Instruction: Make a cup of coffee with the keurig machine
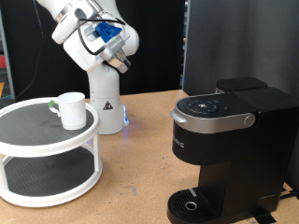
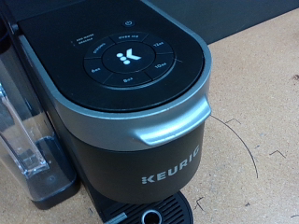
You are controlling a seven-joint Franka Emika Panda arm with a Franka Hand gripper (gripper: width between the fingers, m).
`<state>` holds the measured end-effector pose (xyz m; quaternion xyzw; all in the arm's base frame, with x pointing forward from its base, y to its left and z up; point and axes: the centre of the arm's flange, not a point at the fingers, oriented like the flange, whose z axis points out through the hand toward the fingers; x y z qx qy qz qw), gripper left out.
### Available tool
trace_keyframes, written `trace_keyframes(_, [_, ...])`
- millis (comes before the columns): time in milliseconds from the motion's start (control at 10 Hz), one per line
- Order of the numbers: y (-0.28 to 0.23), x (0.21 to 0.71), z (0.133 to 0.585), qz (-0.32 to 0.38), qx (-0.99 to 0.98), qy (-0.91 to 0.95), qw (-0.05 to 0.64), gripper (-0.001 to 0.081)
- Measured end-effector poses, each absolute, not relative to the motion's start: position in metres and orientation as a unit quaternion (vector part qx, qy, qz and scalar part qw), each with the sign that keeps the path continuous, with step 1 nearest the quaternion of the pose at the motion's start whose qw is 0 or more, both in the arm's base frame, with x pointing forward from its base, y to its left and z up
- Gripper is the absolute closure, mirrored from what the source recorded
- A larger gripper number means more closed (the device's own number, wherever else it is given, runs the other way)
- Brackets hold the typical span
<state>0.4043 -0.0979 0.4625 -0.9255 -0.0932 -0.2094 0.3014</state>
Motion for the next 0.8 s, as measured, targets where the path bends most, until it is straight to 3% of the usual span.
trace_keyframes(400, [-0.121, 0.361, 0.464, -0.195, -0.91, -0.139, 0.339, 0.0799])
trace_keyframes(800, [-0.135, 0.334, 0.469, -0.186, -0.91, -0.16, 0.334, 0.0799])
